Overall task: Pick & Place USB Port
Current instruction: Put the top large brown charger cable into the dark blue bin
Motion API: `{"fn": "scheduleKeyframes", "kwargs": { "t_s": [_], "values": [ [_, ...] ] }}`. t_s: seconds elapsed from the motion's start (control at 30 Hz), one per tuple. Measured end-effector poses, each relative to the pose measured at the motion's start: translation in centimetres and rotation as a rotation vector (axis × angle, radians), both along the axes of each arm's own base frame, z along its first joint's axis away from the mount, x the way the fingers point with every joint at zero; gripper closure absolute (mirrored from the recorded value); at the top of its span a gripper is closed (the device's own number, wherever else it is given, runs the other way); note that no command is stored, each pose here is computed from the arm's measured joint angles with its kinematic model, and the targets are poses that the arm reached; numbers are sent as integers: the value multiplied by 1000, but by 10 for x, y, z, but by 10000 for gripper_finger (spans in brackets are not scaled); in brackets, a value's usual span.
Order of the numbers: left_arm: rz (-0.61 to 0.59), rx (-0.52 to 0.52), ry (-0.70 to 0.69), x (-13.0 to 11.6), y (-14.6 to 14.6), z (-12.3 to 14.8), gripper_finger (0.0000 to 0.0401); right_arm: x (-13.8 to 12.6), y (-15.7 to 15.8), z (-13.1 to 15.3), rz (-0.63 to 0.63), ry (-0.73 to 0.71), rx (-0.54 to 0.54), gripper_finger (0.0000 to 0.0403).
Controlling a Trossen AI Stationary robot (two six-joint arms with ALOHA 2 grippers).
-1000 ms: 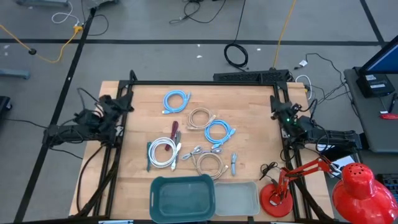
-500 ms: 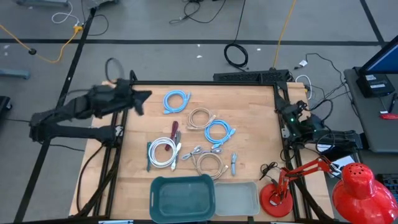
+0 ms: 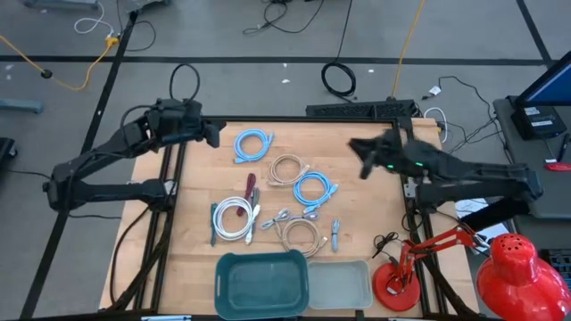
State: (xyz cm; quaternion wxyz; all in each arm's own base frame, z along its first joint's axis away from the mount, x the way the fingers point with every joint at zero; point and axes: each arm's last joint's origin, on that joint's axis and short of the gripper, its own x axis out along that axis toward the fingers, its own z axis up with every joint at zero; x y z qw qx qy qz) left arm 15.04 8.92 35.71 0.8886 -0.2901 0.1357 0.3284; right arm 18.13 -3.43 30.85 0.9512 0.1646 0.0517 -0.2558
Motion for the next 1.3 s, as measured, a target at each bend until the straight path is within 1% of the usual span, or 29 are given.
{"fn": "scheduleKeyframes", "kwargs": {
  "t_s": [0.07, 0.13, 0.27, 0.37, 0.47, 0.57, 0.67, 0.8, 0.93, 1.03, 1.13, 1.3],
  "values": [
    [-9, -15, -7, 0, 0, 0, 375, 24, -5, -4, 72, 97, 41, 290],
    [-24, -30, -15, -1, 0, 0, 375, 46, -11, -7, 149, 170, 52, 270],
    [-80, -63, -34, 0, -1, 0, 375, 85, -15, -15, 331, 291, -31, 239],
    [-93, -96, -29, 0, -3, -2, 375, 109, -16, -19, 448, 384, -96, 225],
    [-98, -121, -19, 0, -6, -4, 375, 128, -19, -19, 494, 494, -133, 218],
    [-107, -137, -16, 1, -8, -5, 375, 147, -23, -25, 536, 614, -162, 219],
    [-113, -143, -13, 3, -11, -5, 375, 167, -27, -33, 552, 673, -207, 222],
    [-124, -145, -14, 5, -15, -5, 375, 184, -32, -54, 566, 736, -191, 222],
    [-147, -157, -18, 7, -20, -5, 375, 191, -37, -85, 591, 847, -152, 222],
    [-173, -157, -16, 9, -24, -5, 375, 196, -38, -105, 630, 916, -159, 223],
    [-180, -158, -15, 11, -28, -5, 375, 201, -36, -117, 657, 942, -174, 224],
    [-188, -156, -12, 13, -35, -5, 375, 205, -33, -125, 674, 953, -184, 223]
  ]
}}
